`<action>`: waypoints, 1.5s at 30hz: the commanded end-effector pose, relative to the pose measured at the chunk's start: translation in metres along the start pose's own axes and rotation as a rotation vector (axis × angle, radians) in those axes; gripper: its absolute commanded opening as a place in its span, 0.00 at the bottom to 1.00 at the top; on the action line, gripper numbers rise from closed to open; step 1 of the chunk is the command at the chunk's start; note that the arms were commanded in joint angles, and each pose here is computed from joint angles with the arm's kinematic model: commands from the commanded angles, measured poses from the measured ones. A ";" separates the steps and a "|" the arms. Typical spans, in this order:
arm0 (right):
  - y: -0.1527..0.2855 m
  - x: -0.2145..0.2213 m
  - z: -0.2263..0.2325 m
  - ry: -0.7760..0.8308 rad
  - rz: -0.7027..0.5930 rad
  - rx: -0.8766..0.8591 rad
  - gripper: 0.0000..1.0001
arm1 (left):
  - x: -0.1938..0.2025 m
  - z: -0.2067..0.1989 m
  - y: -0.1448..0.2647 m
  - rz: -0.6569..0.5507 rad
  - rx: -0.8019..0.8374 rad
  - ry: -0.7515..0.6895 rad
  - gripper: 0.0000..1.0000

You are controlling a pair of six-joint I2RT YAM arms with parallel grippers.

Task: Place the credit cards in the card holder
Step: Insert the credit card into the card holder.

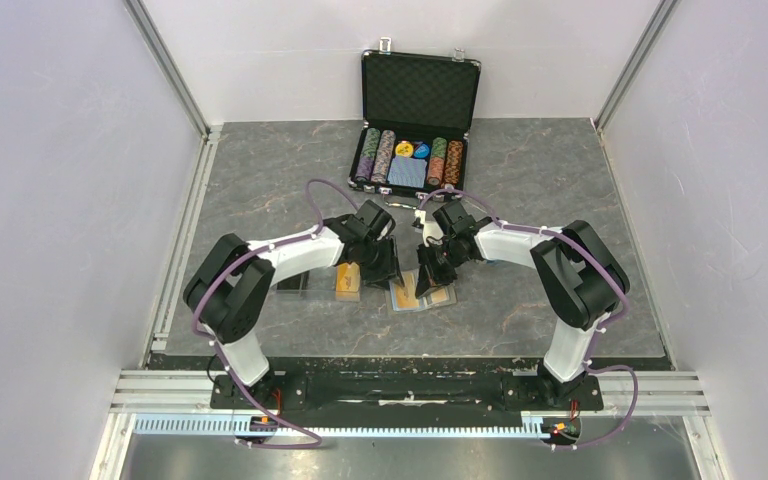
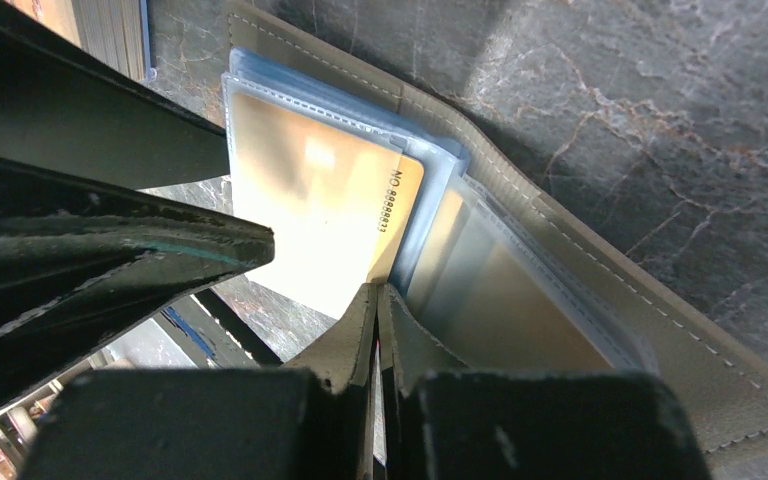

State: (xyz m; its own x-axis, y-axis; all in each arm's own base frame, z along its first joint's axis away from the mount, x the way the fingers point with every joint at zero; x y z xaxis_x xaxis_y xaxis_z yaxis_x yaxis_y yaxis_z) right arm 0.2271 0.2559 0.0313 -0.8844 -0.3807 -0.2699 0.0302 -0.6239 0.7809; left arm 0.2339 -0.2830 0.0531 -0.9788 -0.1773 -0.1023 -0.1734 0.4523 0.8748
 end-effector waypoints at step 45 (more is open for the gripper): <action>0.036 -0.036 0.015 0.027 -0.152 0.010 0.11 | -0.010 -0.022 0.034 -0.037 -0.025 -0.101 0.12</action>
State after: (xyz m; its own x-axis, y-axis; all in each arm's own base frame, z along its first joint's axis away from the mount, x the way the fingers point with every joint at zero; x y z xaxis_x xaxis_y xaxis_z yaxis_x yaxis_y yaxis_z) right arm 0.2302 0.2564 0.0444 -0.8841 -0.3600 -0.2978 0.0033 -0.6422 0.7666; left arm 0.2392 -0.2942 0.0770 -0.9781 -0.1538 -0.1402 -0.1975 0.4725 0.8589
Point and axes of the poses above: each gripper's point midway between its finger pads, its own y axis back along the fingers, its own z axis along the line the jaws close on, x = y × z, the point moved 2 cm from there along y, back along the fingers, and after that the axes turned 7 degrees about y, right-handed, at the moved point
